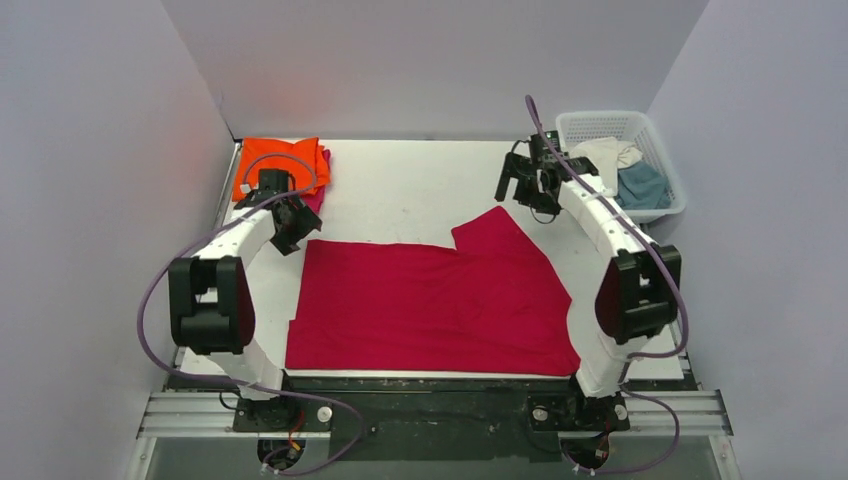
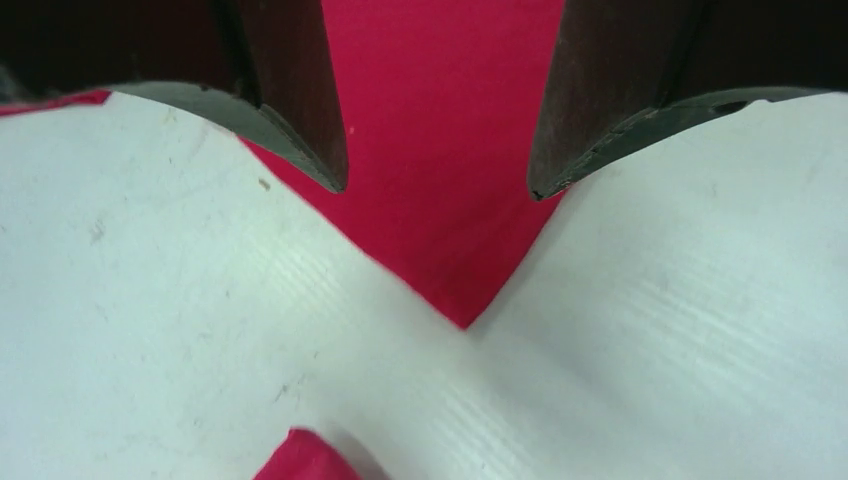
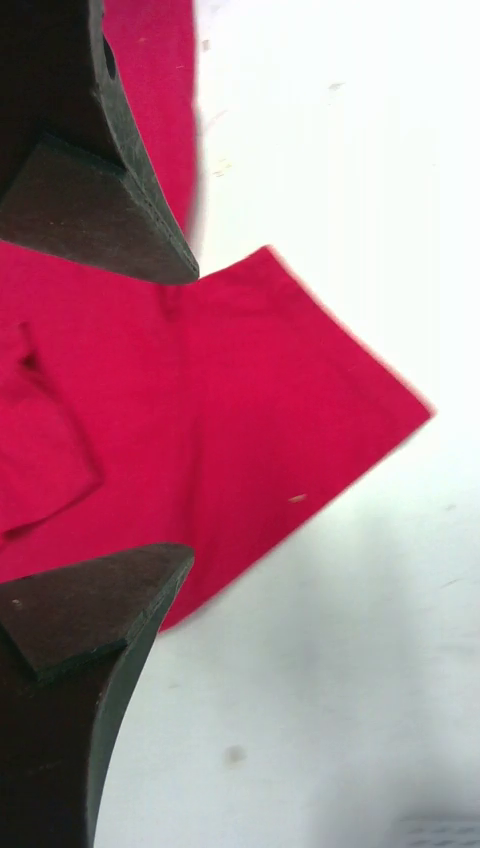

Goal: Fold and stack the t-shirts
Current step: Grab the side of the flattened tshirt furthest away from the robot with both arms

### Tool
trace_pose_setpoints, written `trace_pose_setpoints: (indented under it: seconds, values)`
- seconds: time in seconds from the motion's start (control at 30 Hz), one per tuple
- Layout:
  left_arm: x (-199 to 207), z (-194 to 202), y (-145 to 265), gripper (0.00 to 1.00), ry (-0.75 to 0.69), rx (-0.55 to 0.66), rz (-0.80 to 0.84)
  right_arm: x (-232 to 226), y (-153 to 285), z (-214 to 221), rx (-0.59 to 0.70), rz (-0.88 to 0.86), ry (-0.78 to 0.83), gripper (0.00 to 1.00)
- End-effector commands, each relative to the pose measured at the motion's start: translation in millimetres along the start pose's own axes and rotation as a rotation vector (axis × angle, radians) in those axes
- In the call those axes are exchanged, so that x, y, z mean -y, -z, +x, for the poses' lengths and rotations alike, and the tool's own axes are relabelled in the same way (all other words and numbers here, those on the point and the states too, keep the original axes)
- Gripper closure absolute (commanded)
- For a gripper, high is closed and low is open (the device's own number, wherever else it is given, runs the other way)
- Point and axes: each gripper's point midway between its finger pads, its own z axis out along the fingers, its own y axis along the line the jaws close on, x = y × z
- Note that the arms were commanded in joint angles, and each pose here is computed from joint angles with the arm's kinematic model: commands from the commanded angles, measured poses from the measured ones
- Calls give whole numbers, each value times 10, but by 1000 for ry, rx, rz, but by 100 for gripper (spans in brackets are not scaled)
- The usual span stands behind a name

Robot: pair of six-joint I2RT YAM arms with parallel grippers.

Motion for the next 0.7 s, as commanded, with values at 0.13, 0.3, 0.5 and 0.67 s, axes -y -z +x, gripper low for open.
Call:
trace_pose_setpoints:
  seconds: [0.13, 0.3, 0.5, 0.67]
  values:
    - [37, -470, -443, 34, -56, 45, -149, -8, -617, -460, -7, 119, 109, 5]
    - [-22, -335, -642, 39, -76, 0, -215, 17, -833, -607, 16, 174, 116, 6]
    - [45, -89, -751, 41, -122, -33, -233, 9, -1055, -579, -7, 193, 122, 7]
    - [-70, 66, -787, 53, -136, -63, -292, 12, -1154, -554, -16, 202, 120, 7]
